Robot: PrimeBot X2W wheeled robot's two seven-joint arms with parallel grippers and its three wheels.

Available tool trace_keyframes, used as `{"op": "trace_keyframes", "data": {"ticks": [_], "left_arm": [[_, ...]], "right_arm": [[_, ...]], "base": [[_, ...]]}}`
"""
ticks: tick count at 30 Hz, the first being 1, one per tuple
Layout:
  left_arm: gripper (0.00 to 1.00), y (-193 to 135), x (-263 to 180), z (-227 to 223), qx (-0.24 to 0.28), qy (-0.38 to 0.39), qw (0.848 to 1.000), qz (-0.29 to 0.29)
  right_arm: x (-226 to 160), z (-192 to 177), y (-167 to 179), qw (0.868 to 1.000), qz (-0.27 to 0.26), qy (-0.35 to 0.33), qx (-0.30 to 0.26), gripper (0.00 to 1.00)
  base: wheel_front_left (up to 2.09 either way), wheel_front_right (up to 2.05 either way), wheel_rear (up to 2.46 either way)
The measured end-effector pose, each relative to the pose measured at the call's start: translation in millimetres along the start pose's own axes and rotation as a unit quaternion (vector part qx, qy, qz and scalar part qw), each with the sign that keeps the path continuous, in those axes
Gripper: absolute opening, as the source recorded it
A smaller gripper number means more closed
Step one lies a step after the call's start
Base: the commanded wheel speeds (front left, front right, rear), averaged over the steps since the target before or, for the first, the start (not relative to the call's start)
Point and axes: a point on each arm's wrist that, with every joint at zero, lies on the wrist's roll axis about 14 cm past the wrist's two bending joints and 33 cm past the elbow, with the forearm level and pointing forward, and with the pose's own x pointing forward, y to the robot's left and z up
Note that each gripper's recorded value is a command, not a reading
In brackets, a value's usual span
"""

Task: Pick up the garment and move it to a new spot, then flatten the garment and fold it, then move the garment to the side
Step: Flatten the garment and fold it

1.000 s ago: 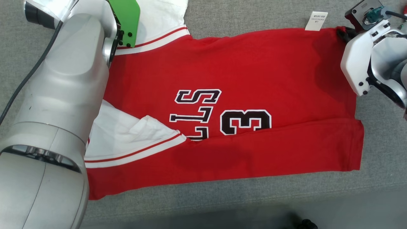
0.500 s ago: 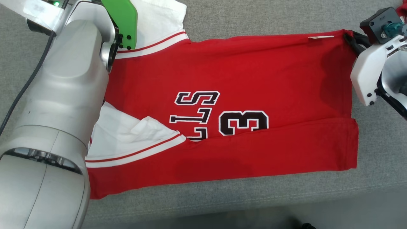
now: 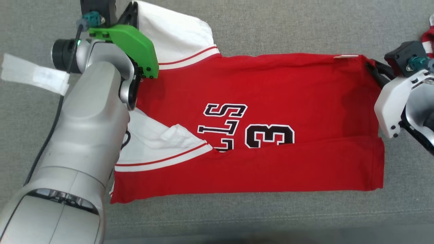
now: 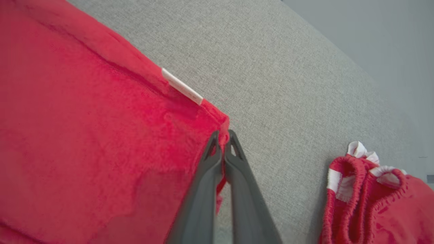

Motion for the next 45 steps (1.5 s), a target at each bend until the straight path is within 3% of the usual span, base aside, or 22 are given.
{"op": "trace_keyframes", "data": {"ticks": [12,19,29,39,45], "left_arm": [[0.00,12,-72,3,-0.067,-0.065,0.995,0.031],[0.00,19,-118,-11,-0.095,-0.059,0.992,0.057],[0.00,14,-175,-40,-0.144,-0.028,0.986,0.077],[0.00,11,-199,-57,-0.160,0.003,0.983,0.087],[0.00,5,-206,-73,-0.165,0.032,0.982,0.083]], "right_arm": [[-48,-2,19,0.996,0.035,-0.005,-0.085,0.00],[-62,4,23,0.983,0.056,-0.006,-0.177,0.00],[-54,11,38,0.960,0.094,-0.006,-0.264,0.00],[-49,10,46,0.947,0.113,0.013,-0.301,0.00],[-62,-21,68,0.930,0.140,0.045,-0.336,0.00]], "base": [[0.00,0.00,0.00],[0.00,0.00,0.00],[0.00,0.00,0.00],[0.00,0.00,0.00],[0.00,0.00,0.00]]}}
